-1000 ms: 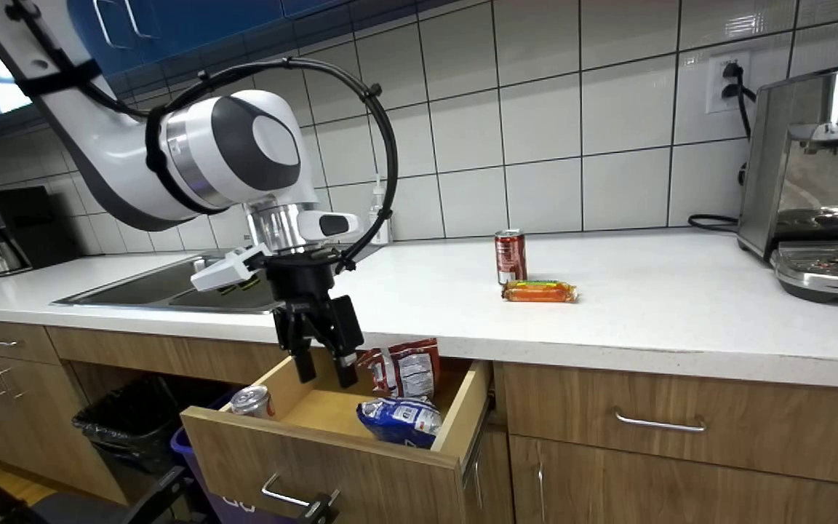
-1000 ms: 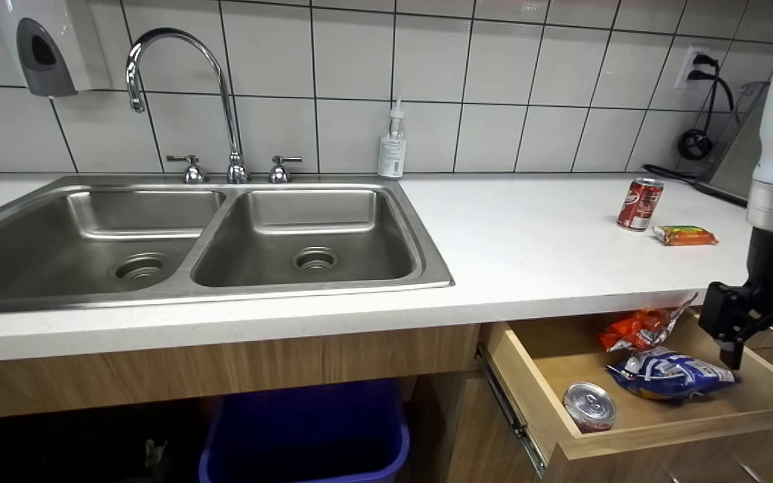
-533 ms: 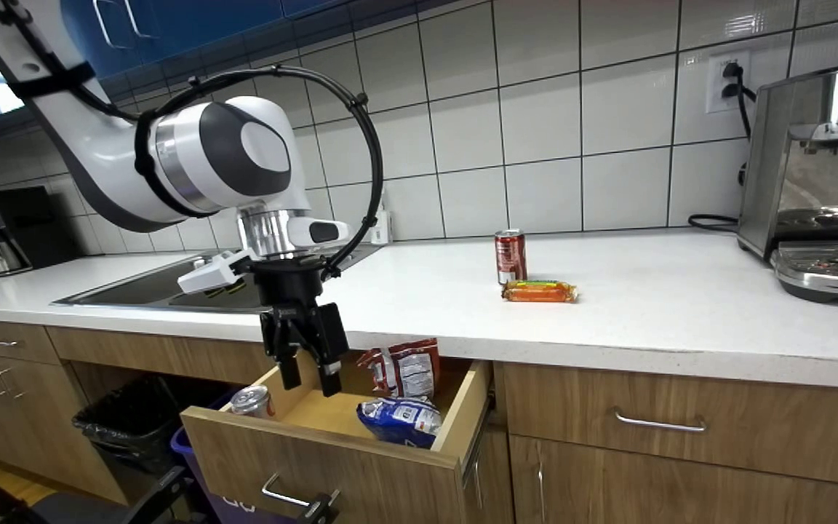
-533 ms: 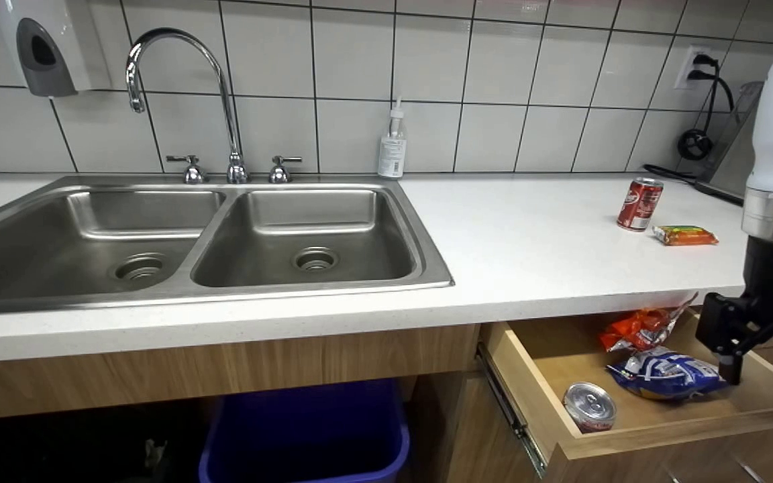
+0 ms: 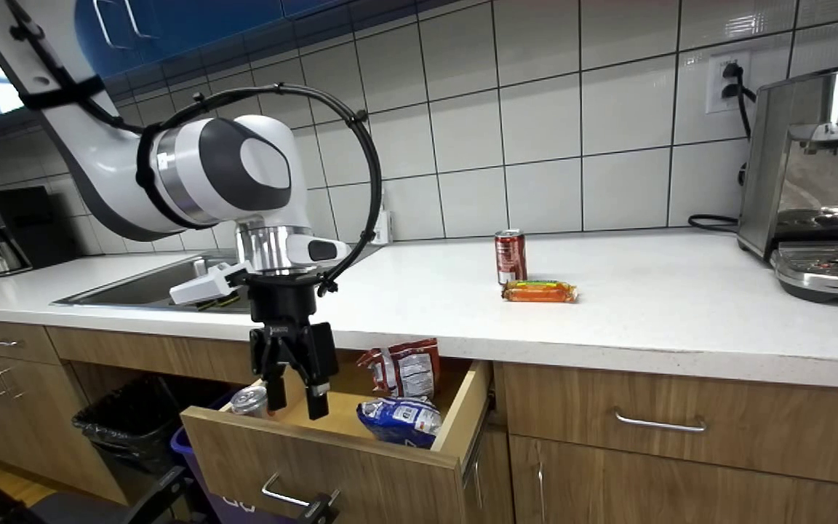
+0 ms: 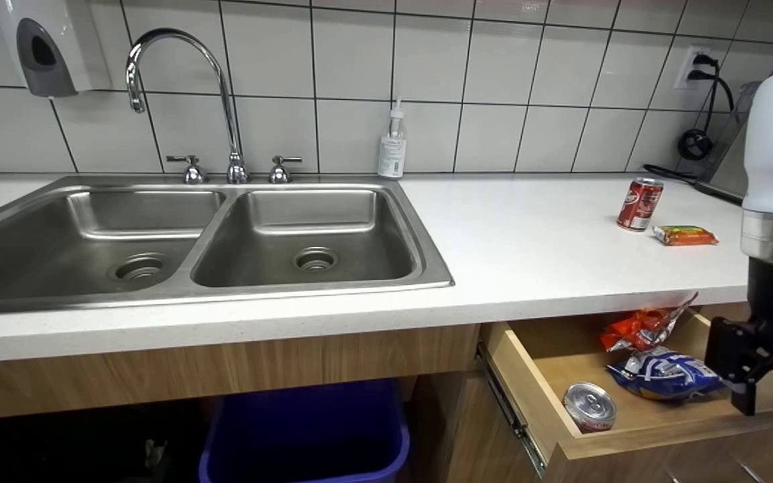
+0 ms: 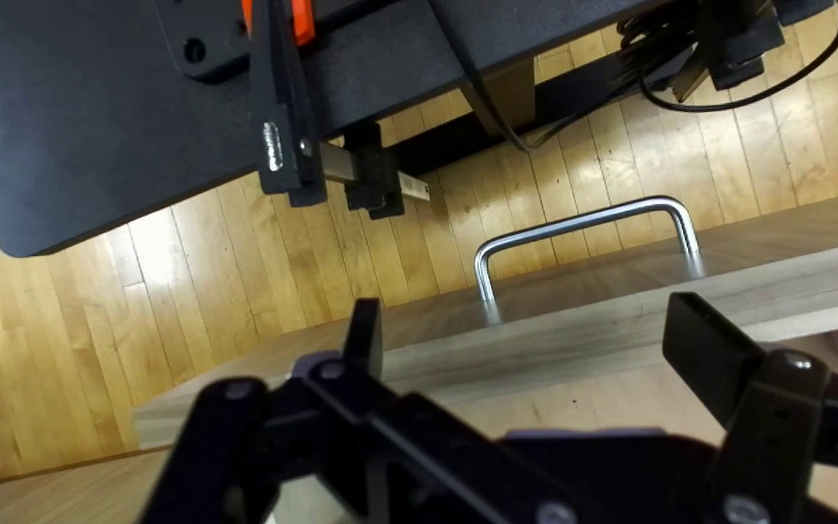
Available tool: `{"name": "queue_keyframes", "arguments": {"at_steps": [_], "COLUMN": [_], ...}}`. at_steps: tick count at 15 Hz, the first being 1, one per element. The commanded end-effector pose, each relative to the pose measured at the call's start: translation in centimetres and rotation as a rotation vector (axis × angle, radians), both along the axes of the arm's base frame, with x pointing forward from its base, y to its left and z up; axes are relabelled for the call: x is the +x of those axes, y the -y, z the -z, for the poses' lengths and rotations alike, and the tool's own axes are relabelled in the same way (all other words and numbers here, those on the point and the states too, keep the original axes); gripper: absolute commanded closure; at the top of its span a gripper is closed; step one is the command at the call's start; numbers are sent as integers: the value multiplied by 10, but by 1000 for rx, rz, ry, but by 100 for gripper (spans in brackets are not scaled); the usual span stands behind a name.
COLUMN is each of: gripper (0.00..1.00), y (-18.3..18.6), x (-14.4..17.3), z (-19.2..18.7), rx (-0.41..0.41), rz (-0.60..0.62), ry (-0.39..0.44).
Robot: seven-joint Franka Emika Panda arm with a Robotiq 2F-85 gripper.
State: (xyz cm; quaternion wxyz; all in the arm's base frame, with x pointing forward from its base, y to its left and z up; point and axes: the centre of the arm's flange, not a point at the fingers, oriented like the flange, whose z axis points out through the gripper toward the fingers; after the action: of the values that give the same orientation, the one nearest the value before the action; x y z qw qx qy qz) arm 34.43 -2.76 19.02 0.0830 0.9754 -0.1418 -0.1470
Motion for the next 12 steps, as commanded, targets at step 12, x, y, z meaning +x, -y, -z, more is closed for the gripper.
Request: {"name": "queue_keyframes", "arguments": {"at_steps": [12], "gripper": [0], "y": [-1], "x": [-9], "z": [43], "rx": [-12], "rz": [-54], "ry": [-129]}}
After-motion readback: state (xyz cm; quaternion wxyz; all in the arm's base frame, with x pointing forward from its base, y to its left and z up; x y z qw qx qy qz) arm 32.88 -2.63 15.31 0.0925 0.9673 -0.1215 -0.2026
